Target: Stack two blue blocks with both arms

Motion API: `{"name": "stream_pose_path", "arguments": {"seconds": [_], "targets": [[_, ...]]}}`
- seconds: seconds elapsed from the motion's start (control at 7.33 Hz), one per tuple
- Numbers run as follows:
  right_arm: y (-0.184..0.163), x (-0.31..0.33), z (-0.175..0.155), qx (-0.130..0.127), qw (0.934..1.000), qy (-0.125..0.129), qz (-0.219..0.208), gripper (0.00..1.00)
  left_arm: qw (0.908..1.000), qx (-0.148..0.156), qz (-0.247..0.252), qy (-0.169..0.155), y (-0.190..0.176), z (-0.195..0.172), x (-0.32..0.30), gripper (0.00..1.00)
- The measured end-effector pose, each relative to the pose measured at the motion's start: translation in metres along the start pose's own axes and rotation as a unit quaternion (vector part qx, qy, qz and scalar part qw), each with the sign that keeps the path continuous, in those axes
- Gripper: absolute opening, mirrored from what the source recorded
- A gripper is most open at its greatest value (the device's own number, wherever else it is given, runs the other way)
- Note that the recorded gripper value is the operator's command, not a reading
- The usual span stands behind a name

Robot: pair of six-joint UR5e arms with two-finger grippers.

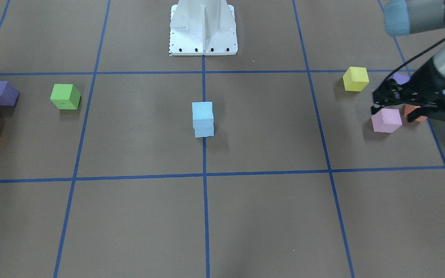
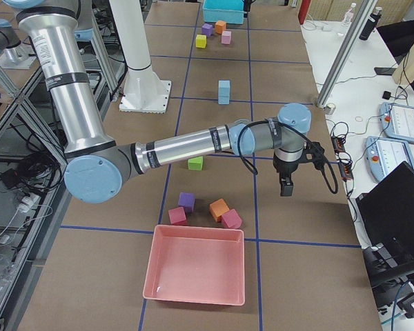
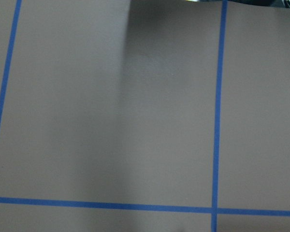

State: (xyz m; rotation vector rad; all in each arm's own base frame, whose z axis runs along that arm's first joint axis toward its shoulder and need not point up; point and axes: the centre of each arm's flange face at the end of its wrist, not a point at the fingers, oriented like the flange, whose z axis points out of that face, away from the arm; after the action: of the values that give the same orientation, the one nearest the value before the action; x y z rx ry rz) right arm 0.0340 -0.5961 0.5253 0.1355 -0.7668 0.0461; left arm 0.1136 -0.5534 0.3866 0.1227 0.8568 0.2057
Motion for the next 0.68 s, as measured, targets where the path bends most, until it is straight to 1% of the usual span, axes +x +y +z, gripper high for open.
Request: {"name": "stream_pose_path", "arguments": {"seconds": [0.14,0.27,0.41,0.55,0.68], "targets": [[0.031,0.020,0.000,-0.004,0.9999,-0.006,0.013,1.00,0.9999,-0.007,0.001,-0.010,0.025,0.001,-0.061,0.99],[0.065,0.031,-0.001,-0.006,0.9998,-0.007,0.020,1.00,0.9997,-0.014,-0.005,-0.017,0.050,0.004,-0.108,0.99],[0.095,0.036,-0.004,-0.006,0.9997,-0.007,0.024,1.00,0.9995,-0.022,-0.014,-0.020,0.070,0.007,-0.143,0.99],[0.116,0.039,-0.006,-0.008,0.9996,-0.006,0.027,1.00,0.9990,-0.035,-0.018,-0.021,0.093,0.017,-0.173,0.99],[0.126,0.040,-0.007,-0.009,0.9995,-0.005,0.029,1.00,0.9985,-0.047,-0.019,-0.020,0.119,0.028,-0.197,0.99]]}}
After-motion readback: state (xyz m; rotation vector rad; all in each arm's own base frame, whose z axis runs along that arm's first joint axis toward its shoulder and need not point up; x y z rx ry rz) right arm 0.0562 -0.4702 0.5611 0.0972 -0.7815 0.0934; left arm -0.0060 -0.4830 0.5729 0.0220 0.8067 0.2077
